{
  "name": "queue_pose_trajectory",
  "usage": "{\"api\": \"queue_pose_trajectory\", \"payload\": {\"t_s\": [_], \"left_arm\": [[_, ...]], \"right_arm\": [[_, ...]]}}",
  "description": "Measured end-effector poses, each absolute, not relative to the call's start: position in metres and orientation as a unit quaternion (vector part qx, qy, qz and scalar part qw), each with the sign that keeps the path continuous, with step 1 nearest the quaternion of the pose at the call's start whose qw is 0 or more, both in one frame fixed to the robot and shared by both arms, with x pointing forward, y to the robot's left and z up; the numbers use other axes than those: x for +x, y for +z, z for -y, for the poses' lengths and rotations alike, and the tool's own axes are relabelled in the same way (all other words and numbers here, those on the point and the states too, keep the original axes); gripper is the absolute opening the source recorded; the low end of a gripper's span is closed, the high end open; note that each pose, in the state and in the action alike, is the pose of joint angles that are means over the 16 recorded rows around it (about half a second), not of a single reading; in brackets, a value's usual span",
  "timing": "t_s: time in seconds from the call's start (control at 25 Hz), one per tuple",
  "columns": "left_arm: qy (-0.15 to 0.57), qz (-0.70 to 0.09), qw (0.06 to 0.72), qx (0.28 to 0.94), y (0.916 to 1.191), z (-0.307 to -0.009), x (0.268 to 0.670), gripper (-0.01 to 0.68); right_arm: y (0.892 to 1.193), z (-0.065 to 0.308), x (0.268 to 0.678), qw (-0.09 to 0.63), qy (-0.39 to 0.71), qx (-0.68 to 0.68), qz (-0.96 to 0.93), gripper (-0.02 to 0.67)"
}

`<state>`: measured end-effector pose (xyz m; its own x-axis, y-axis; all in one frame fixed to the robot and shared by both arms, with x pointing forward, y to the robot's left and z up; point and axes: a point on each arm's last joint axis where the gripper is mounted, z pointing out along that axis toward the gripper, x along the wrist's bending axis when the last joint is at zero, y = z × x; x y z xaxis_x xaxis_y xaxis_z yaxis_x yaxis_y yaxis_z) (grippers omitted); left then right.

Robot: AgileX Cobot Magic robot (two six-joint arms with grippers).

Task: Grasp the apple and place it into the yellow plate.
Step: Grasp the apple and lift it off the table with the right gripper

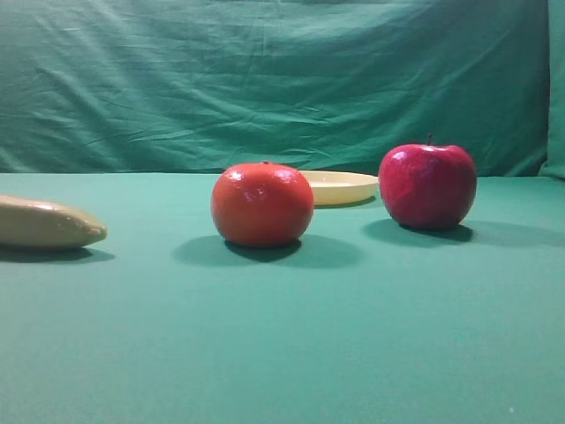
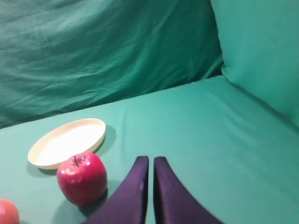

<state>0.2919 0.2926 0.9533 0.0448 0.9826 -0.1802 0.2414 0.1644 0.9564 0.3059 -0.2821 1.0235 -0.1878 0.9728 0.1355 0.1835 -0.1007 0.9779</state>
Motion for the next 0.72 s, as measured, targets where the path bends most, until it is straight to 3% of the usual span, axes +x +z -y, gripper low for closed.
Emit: {"api": "queue_pose_trajectory", "payload": {"t_s": [0.32,0.72], "left_arm": [[0.374,-0.581,0.495,0.527,0.953,-0.293,0.292,0.157],[0.374,-0.581,0.495,0.527,0.953,-0.293,0.292,0.157]], "right_arm": [[1.053,0.266,0.353,0.296,0.446,0.517,-0.668,0.000],[1.065,0.248,0.428,0.194,0.353,0.540,-0.739,0.000]]}}
